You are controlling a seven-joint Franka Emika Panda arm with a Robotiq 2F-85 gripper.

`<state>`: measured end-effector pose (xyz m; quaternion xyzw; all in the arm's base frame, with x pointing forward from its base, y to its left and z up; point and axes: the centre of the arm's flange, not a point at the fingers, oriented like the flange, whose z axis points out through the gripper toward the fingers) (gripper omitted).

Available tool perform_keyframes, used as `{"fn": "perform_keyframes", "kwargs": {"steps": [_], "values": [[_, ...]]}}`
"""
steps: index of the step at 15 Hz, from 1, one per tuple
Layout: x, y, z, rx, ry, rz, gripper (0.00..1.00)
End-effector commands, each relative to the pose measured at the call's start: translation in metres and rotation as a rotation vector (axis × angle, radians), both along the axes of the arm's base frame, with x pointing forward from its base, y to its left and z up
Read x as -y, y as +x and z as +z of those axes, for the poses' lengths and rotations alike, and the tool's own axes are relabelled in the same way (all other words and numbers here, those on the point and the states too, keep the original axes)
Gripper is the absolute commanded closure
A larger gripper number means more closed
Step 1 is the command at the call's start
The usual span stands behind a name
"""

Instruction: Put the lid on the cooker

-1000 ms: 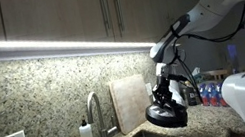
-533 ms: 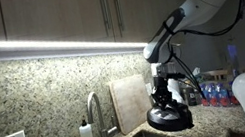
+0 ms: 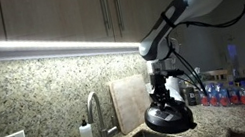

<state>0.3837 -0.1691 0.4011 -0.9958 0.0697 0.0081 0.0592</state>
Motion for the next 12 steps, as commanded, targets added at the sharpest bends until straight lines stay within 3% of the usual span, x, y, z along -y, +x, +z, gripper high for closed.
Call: {"fn": "perform_keyframes", "kwargs": {"steps": [1,12], "values": [[-0.023,-0.016,0.023,0.054,0.045,0.091,0.94],[-0.111,0.019,0.020,0.031,0.064,0.312,0.95]]}}
